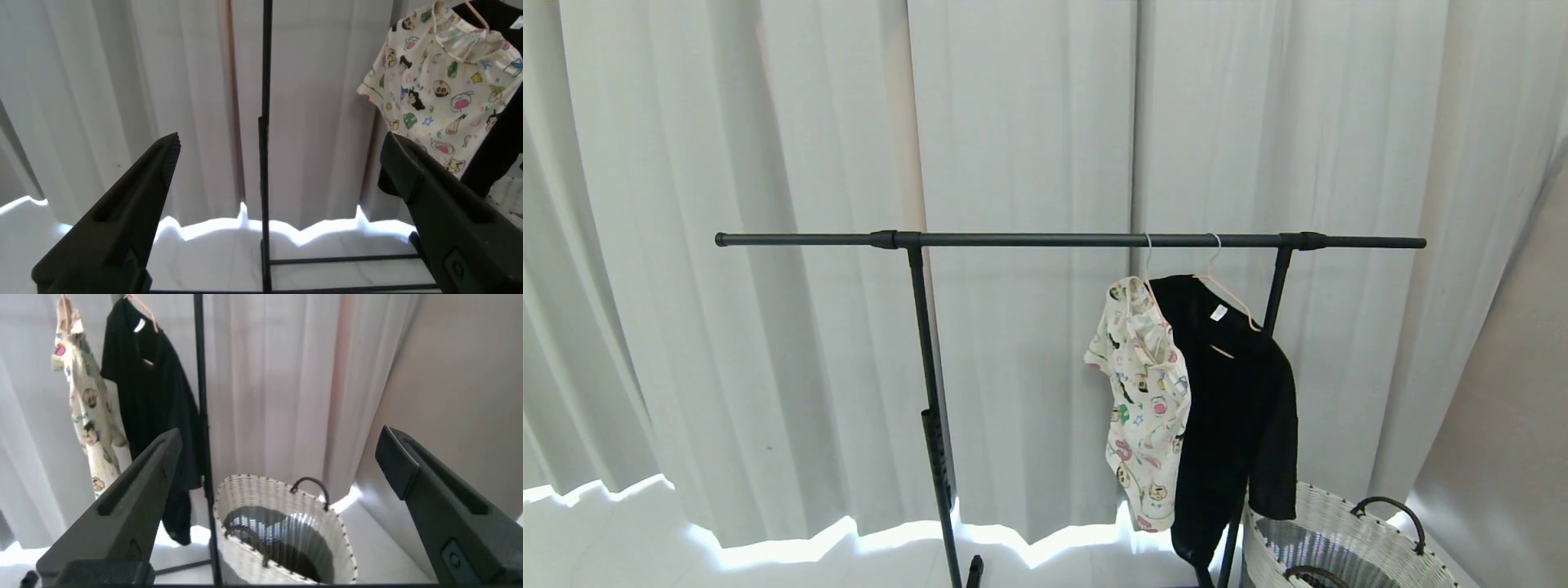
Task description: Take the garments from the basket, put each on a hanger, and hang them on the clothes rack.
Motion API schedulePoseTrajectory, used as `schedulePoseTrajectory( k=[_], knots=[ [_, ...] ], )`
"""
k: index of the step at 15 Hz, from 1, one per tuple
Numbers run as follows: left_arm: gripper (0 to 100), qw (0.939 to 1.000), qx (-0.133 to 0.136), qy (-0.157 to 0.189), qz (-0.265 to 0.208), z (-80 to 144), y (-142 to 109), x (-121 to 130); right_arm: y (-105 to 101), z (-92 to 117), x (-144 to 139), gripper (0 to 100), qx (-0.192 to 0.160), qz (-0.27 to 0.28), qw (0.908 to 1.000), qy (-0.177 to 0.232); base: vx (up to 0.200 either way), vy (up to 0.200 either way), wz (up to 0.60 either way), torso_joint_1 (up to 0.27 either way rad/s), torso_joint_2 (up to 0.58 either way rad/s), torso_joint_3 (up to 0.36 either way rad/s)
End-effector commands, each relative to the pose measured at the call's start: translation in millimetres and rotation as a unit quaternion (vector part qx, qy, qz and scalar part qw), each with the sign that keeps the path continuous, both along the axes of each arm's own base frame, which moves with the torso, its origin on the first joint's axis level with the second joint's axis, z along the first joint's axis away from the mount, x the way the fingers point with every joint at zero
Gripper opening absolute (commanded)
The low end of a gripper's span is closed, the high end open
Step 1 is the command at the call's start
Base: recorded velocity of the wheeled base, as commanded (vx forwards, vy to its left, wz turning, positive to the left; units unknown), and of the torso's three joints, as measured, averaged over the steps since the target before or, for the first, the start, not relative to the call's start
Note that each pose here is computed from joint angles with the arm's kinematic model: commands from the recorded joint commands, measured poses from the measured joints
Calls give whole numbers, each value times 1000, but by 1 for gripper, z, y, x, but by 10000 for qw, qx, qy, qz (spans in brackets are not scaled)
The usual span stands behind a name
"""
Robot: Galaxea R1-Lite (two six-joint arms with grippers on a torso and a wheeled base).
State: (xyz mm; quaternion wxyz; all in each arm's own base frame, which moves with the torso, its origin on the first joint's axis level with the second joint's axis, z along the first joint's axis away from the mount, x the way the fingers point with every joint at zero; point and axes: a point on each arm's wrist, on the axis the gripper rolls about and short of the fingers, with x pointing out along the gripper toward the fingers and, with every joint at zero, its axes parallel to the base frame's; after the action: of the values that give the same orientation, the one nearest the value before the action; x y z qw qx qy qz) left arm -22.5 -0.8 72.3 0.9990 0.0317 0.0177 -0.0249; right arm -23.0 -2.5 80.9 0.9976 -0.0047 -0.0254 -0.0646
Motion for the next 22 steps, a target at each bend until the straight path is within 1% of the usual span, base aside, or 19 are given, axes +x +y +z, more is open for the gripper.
schedulePoseTrajectory(
  k=[1, 3, 4, 5, 6, 8, 9, 22],
  knots=[
    [100, 10000, 2, -16, -2, 0, 0, 0, 0, 0, 0, 100, 0, 8, 10000, 13, 0, 0, 0, 0, 0, 0],
    [100, 10000, 2, -16, -2, 0, 0, 0, 0, 0, 0, 100, -49, 82, 10000, 19, 0, 0, 0, 0, 0, 0],
    [100, 10000, 2, -16, -2, 0, 0, 0, 2, -1, 0, 100, -117, 386, 9992, 45, 0, 0, 0, 0, 0, 0],
    [100, 10000, 2, -16, -2, 0, 0, 0, 3, -4, 0, 100, -296, 758, 9964, 234, 0, 0, 0, 0, 0, 0],
    [100, 10000, 2, -16, -2, 0, 0, 0, 4, -5, 0, 100, -372, 864, 9952, 272, 0, 0, 0, 0, 0, 0],
    [100, 10000, 2, -16, -2, 0, 0, 0, 4, -5, 0, 100, -172, 839, 9960, 272, 0, 0, 0, 0, 0, 0],
    [100, 10000, 2, -16, -2, 0, 0, 0, 4, -5, 0, 100, -141, 840, 9960, 271, 0, 0, 0, 0, 0, 0],
    [100, 10000, 2, -16, -2, 0, 0, 0, 4, -5, 0, 100, -149, 839, 9960, 271, 0, 0, 0, 0, 0, 0]
  ],
)
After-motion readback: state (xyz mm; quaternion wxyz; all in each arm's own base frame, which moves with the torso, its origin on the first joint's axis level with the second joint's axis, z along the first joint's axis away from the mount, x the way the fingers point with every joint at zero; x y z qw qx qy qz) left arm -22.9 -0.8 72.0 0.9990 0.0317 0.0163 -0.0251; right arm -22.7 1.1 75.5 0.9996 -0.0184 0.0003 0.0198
